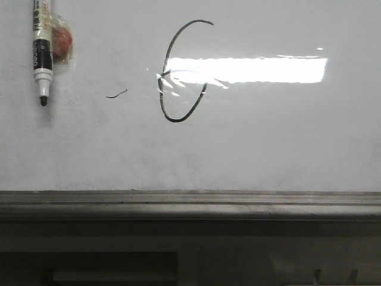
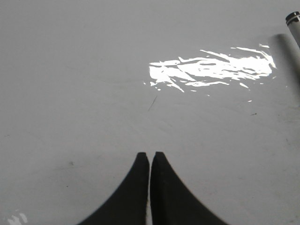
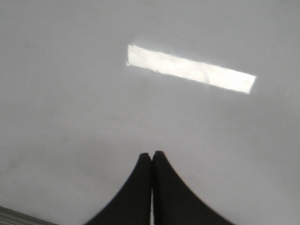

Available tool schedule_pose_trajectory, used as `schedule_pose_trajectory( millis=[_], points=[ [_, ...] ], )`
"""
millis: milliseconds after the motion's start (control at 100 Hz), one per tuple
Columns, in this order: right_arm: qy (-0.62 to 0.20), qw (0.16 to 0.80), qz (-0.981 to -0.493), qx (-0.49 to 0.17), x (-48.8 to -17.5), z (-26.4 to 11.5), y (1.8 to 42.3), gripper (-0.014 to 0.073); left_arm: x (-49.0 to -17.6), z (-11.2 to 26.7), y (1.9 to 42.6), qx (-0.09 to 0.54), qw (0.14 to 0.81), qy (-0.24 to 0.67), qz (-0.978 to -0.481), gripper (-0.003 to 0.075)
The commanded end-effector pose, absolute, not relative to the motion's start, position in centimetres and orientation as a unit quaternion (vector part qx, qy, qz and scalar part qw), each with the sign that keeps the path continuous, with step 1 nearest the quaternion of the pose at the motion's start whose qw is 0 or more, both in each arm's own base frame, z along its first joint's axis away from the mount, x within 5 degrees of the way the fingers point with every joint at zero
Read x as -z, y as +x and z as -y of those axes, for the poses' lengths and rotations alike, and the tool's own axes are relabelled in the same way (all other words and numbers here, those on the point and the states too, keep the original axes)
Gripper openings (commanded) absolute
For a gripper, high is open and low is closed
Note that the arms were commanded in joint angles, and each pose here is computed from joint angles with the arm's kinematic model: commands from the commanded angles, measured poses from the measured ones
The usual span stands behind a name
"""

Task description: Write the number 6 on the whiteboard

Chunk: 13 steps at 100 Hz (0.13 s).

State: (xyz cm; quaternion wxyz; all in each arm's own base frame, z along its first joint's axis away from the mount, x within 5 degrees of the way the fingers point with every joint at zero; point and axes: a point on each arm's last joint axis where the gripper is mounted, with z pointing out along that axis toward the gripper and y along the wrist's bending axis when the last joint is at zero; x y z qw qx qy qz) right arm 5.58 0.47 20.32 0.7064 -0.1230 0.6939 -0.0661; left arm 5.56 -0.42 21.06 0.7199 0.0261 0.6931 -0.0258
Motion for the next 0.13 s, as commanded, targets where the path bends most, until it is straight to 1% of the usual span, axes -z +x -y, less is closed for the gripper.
schedule_pose_trajectory(
  millis=[0, 120],
  points=[
    [-0.117, 0.729, -0.670, 0.073, -20.29, -0.41, 5.54, -0.0065, -20.26, 0.38, 5.49, 0.030, 0.739, 0.019, -0.673, -0.0020],
    [-0.117, 0.729, -0.670, 0.073, -20.29, -0.41, 5.54, -0.0065, -20.26, 0.38, 5.49, 0.030, 0.739, 0.019, -0.673, -0.0020]
  ],
)
